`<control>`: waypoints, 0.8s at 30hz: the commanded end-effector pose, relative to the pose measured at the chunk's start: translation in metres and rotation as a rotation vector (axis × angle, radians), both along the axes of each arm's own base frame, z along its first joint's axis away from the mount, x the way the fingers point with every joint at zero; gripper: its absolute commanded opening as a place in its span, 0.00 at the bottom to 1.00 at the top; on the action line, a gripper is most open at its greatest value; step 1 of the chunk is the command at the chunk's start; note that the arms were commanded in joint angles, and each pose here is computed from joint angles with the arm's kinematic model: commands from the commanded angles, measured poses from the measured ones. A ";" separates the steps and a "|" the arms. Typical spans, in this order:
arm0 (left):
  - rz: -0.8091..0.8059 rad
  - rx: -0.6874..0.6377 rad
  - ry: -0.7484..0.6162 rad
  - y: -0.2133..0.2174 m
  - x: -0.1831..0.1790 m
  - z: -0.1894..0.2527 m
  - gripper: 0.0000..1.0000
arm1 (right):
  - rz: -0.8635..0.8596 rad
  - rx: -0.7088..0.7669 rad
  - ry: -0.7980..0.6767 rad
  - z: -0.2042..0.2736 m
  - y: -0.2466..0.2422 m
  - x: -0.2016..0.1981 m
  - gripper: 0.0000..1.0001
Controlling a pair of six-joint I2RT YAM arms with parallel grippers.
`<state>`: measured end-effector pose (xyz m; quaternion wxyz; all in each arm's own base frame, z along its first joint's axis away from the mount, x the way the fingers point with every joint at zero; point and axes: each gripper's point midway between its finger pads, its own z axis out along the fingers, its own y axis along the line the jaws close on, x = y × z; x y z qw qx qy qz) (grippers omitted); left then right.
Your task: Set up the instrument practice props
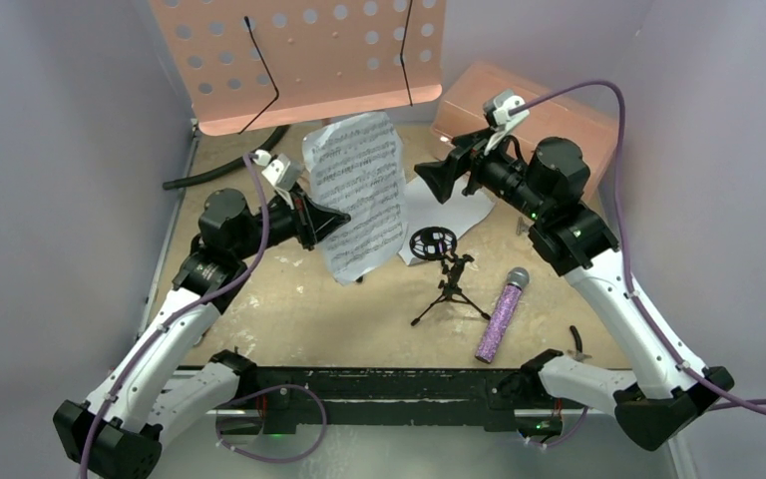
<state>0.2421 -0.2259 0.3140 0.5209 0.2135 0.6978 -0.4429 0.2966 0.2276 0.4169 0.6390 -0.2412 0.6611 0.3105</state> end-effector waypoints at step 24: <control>-0.125 -0.226 -0.475 -0.003 -0.035 0.202 0.00 | -0.029 0.181 -0.072 0.098 -0.005 -0.007 0.98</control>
